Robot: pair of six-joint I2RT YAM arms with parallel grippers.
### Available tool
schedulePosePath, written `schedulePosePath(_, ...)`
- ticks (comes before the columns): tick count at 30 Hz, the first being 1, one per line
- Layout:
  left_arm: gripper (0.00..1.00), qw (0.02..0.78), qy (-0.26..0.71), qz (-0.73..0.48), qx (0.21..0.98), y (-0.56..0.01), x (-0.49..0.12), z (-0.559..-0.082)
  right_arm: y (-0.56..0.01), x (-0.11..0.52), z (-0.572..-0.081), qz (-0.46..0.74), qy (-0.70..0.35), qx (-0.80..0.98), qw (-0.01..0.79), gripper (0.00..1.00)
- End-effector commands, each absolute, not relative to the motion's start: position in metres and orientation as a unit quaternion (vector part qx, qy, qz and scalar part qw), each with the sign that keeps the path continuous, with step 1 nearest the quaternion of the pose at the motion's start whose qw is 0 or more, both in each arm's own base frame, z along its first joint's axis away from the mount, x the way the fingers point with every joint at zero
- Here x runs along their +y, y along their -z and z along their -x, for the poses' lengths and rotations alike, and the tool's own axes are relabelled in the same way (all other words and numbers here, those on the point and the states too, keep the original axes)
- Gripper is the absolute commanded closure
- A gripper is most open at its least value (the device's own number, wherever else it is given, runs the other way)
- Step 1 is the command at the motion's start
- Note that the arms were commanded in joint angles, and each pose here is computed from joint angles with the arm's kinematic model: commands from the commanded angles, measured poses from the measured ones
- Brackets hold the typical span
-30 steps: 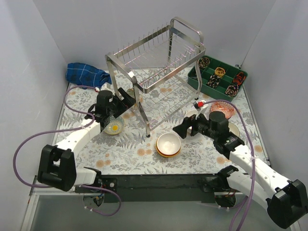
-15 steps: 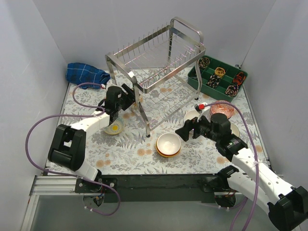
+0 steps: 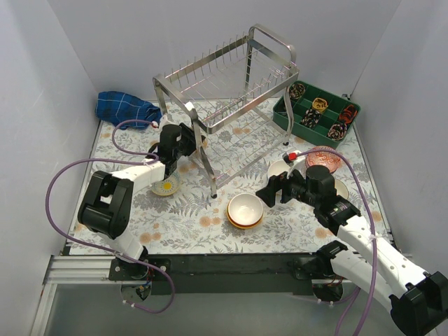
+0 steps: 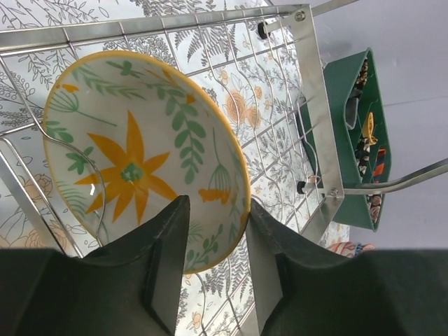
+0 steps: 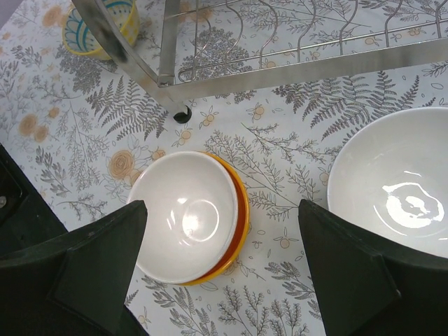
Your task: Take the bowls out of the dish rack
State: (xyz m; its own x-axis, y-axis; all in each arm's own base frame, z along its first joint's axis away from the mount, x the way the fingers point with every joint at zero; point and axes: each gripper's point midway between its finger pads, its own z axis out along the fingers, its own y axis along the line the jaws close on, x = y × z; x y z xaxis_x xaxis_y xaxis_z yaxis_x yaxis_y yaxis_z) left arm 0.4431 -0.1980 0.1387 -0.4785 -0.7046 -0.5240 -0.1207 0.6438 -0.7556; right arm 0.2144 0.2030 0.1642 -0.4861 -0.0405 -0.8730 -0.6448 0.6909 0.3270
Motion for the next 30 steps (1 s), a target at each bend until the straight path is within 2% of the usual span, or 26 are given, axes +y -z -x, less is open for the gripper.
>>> schedulePosePath(1,0.69,0.457,0.348,0.265,0.775,-0.153,-0.200,-0.452,-0.167,0.202,-0.218,0.220,-0.322,0.792,0.470,0.03)
schedulePosePath(14,1.00,0.470,0.388,0.271,0.745,-0.157,-0.195,-0.430,-0.160,0.201,-0.216,0.226,-0.318,0.796,0.463,0.04)
schedulePosePath(23,1.00,0.470,0.451,0.260,0.712,-0.168,-0.200,-0.414,-0.160,0.199,-0.215,0.227,-0.314,0.797,0.463,0.04)
schedulePosePath(30,1.00,0.485,0.507,0.233,0.674,-0.204,-0.208,-0.404,-0.157,0.197,-0.213,0.228,-0.312,0.799,0.460,0.04)
